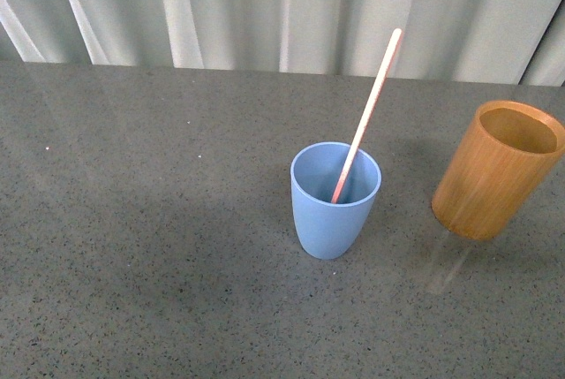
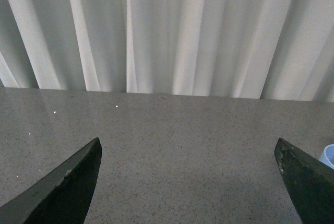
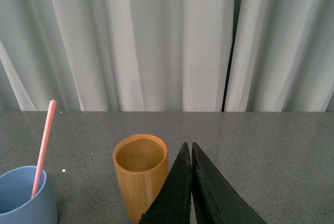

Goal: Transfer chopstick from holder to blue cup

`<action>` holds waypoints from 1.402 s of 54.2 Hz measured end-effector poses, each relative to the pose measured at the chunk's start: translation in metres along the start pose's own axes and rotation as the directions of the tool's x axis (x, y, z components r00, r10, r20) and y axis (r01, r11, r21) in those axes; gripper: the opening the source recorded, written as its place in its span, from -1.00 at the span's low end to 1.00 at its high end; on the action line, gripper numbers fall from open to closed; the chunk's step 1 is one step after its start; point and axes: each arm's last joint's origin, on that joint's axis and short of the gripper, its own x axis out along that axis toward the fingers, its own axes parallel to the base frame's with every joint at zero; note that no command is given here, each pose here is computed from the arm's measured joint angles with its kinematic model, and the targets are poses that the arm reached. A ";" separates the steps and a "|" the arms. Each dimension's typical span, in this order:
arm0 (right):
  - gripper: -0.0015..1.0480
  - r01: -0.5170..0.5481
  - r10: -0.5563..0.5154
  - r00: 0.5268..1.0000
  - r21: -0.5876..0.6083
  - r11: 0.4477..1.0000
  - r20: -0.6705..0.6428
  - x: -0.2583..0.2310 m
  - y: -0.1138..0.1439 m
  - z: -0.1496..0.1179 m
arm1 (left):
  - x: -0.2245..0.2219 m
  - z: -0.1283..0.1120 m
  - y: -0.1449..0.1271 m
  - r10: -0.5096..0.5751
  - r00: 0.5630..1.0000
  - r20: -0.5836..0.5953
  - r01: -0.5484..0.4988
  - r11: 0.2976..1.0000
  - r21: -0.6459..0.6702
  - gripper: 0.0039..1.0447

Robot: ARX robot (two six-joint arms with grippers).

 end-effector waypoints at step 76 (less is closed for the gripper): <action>0.67 0.001 -0.001 1.000 0.000 1.000 -0.004 -0.020 0.000 -0.003 | 0.000 0.000 0.000 0.000 1.000 0.001 0.000 1.000 0.000 0.87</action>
